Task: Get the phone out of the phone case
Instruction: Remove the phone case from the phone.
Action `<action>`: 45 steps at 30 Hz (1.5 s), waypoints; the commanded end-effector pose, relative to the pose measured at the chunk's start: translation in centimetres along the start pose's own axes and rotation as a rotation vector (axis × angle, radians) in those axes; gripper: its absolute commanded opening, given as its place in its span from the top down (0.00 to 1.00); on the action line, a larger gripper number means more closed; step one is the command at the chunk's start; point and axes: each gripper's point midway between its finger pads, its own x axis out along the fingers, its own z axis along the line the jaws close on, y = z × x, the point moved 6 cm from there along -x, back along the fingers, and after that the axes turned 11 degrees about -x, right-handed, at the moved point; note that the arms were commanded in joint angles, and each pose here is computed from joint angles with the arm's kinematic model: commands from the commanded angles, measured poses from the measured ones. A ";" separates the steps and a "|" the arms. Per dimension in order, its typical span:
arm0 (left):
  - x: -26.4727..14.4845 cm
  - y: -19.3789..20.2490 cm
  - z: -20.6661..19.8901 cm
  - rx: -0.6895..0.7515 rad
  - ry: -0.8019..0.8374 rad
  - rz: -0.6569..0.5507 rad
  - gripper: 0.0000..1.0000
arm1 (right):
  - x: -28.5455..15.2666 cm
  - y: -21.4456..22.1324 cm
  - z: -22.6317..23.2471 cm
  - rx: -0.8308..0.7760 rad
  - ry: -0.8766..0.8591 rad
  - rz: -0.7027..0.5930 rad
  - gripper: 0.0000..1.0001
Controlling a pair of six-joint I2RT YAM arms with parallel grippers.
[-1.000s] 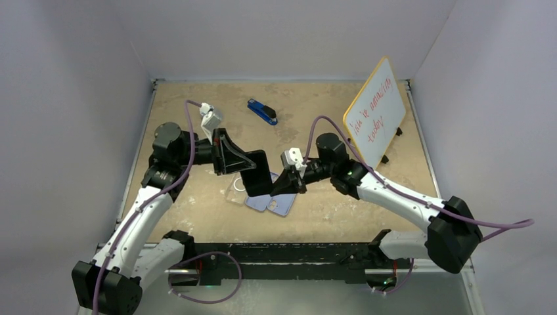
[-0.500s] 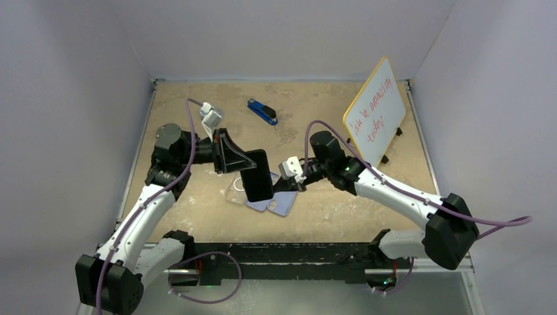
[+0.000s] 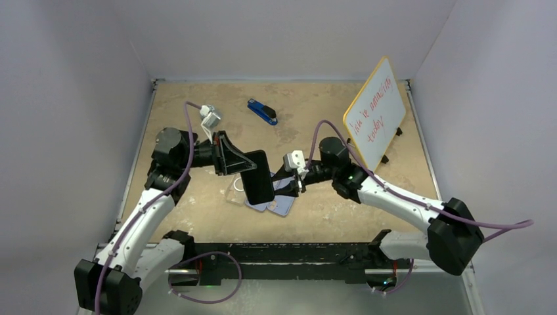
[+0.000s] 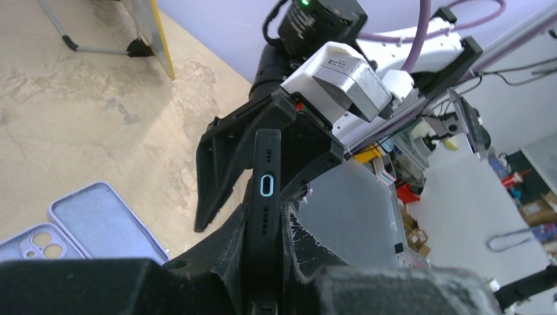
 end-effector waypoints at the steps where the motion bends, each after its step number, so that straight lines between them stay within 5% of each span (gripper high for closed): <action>1: 0.1 -1.8 0.6 0.018 -0.086 -0.175 1.00 | -0.6 -0.4 0.2 0.090 0.147 -0.033 0.50; 9: -0.3 -1.9 2.2 -0.116 -0.136 -0.399 1.00 | -1.7 0.1 2.0 0.260 0.381 -0.215 0.30; 20: -1.5 -1.2 2.5 -0.280 -0.031 -0.636 1.00 | -0.9 -1.2 2.0 0.362 0.544 -0.535 0.27; 33: -1.7 -0.6 1.3 -0.292 0.043 -0.625 1.00 | -0.9 -2.2 0.8 0.363 0.575 -0.634 0.39; 45: -1.7 -0.3 1.5 -0.304 0.044 -0.617 1.00 | -0.6 -4.2 1.7 0.313 0.444 -0.679 0.37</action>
